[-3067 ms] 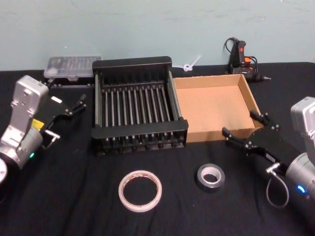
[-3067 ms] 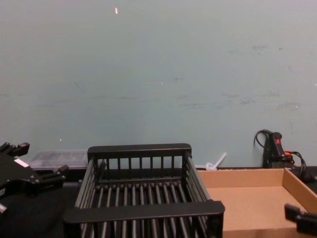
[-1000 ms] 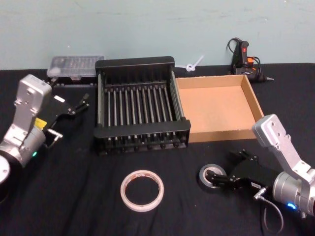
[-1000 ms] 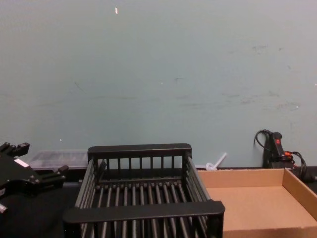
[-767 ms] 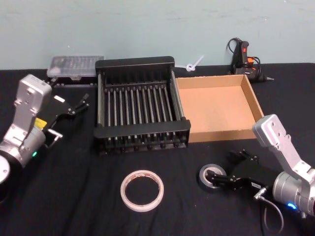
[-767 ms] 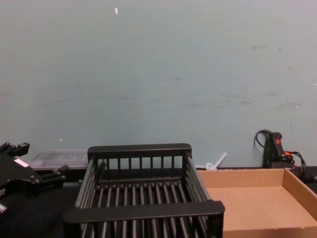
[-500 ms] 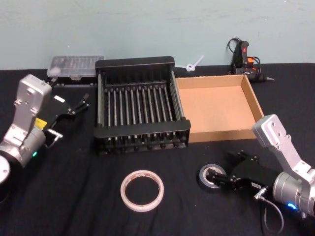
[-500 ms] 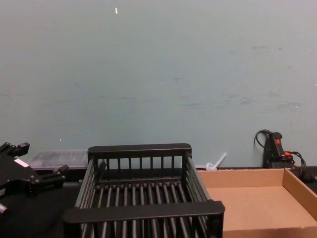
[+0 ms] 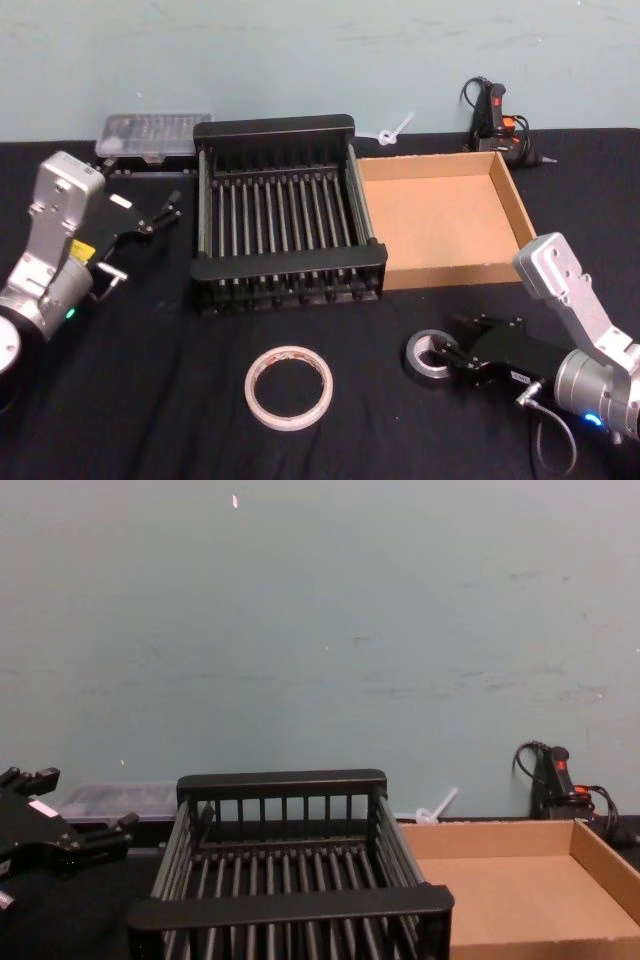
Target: Pick up the white tape and place it into the black box , Pick up the silver tape and place it into the brown box.
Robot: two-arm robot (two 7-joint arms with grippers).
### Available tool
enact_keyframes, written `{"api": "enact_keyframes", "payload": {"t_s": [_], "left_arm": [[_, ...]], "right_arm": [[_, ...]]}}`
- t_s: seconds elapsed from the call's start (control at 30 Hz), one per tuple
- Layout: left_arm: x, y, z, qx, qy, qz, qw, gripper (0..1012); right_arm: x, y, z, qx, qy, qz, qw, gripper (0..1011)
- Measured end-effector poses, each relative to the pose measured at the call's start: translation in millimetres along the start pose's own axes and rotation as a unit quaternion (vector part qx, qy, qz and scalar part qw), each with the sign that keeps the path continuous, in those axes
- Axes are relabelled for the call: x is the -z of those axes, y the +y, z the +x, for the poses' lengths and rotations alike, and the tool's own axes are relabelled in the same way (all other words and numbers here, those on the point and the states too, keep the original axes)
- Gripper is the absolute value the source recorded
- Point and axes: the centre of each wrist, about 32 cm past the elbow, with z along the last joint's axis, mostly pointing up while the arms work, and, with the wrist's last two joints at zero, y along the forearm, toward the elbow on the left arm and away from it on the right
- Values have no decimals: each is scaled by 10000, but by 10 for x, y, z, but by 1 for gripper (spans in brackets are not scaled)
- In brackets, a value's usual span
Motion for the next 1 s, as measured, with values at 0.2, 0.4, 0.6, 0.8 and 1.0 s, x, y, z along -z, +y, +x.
{"api": "enact_keyframes", "payload": {"t_s": [0.2,0.4,0.6,0.8,1.0], "left_arm": [[0,0,0,0,0,1,10000,1001],[0,0,0,0,0,0,10000,1001],[0,0,0,0,0,0,10000,1001],[0,0,0,0,0,0,10000,1002],[0,0,0,0,0,0,10000,1001]], "right_arm": [[-1,0,0,0,1,4,10000,228],[-1,0,0,2,1,6,10000,143],[-1,0,0,3,1,6,10000,142],[-6,-21,12,38,-11,150,9999,140],[-49,-53,28,64,-54,373,9993,140]]}}
